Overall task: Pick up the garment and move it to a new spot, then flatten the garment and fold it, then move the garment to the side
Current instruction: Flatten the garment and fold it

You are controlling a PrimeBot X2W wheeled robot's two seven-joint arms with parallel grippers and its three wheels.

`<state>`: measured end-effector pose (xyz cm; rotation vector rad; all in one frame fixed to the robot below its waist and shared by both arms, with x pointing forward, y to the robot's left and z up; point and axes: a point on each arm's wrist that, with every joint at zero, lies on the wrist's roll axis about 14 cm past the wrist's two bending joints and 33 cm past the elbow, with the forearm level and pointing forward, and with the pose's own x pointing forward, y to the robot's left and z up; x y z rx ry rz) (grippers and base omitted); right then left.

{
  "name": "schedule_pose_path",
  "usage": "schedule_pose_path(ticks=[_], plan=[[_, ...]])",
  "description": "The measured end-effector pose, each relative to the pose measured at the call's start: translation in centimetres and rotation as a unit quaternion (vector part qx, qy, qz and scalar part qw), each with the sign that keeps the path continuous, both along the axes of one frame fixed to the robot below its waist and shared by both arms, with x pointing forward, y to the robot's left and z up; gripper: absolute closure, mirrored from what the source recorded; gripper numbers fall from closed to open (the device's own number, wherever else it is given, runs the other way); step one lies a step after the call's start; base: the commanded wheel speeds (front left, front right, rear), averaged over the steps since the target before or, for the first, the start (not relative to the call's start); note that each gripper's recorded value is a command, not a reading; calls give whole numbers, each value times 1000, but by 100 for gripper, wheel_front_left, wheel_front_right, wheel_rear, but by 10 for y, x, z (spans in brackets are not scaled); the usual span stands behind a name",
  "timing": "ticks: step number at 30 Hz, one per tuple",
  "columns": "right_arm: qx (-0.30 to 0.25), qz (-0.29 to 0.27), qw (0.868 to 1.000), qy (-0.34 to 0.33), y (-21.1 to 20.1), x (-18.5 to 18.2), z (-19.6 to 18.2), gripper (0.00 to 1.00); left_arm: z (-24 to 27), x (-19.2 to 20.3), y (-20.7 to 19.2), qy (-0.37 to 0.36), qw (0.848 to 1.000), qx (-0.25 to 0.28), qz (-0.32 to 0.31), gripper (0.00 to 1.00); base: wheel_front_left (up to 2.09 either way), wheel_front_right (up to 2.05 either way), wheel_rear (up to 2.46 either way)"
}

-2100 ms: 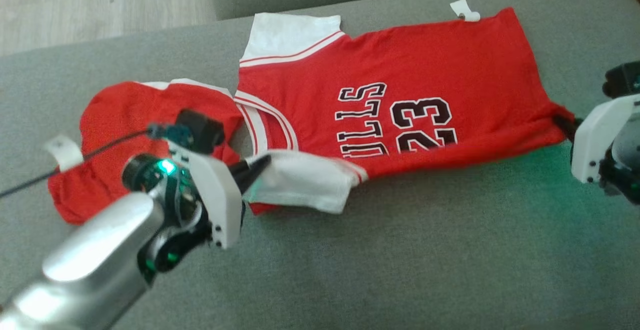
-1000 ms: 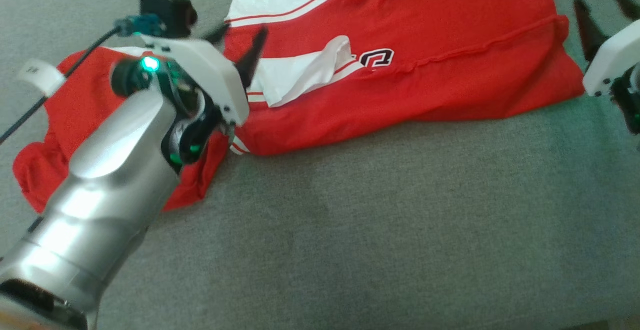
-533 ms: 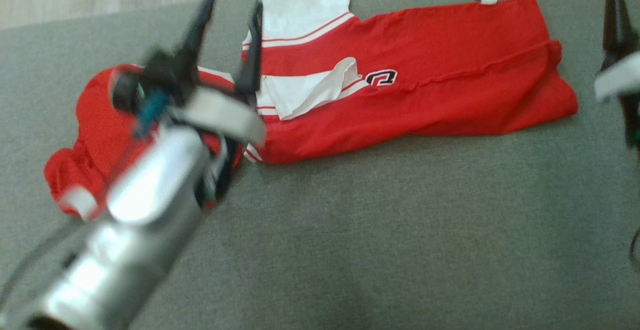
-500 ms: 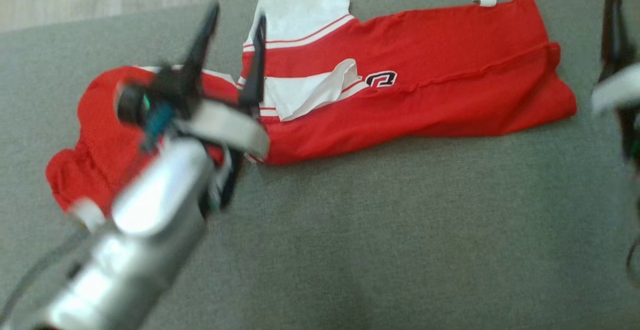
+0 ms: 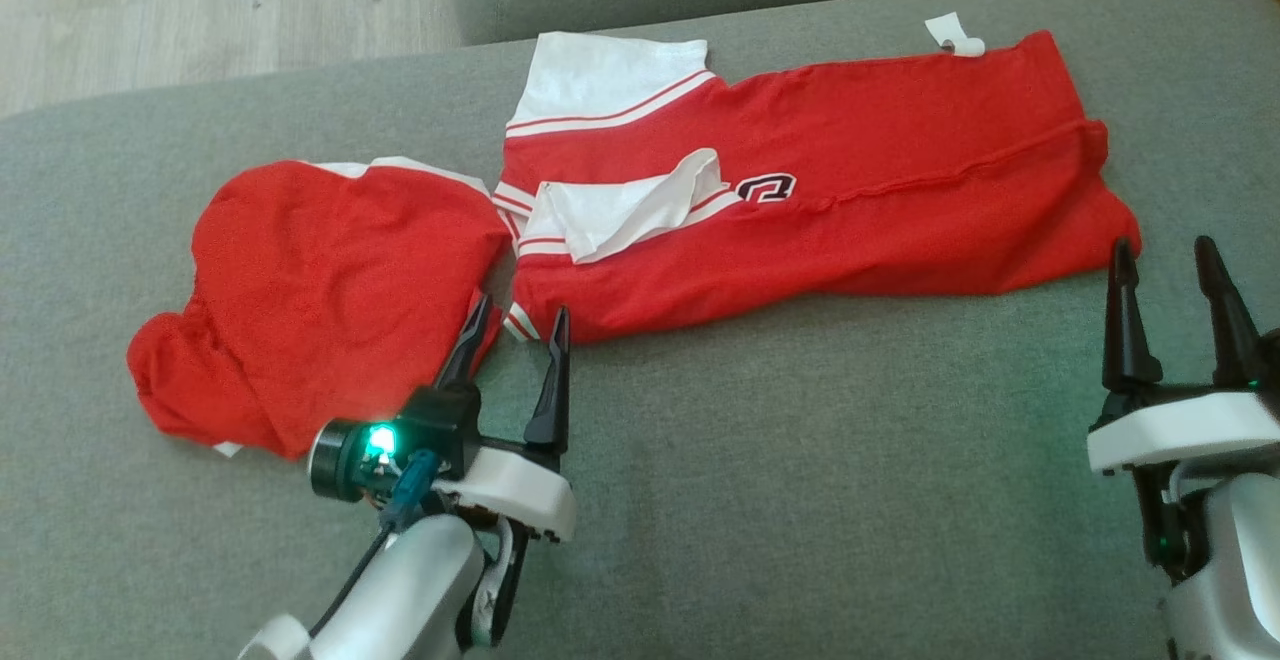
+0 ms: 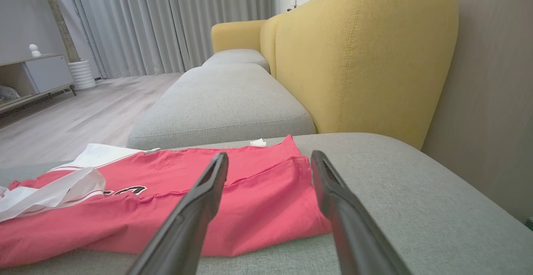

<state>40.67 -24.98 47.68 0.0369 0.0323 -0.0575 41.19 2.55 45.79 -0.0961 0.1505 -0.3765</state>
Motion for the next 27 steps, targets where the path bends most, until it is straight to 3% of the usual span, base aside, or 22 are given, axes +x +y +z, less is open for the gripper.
schedule_pose_path(ticks=[5,10,14,27], plan=[[1,-3,1000,-11,1,0,6,0,-13,3,0,18,999,25,-9,0,0,0,0],[1,-8,1000,-7,-2,-1,3,0,-29,8,-14,25,994,86,-64,0,0,0,0],[-1,-15,1000,3,-6,-2,-4,0,-48,12,-22,39,983,145,-110,0,0,0,0],[-3,-20,1000,17,-7,6,-12,0,-80,27,-17,75,953,251,-154,0,0,0,0]])
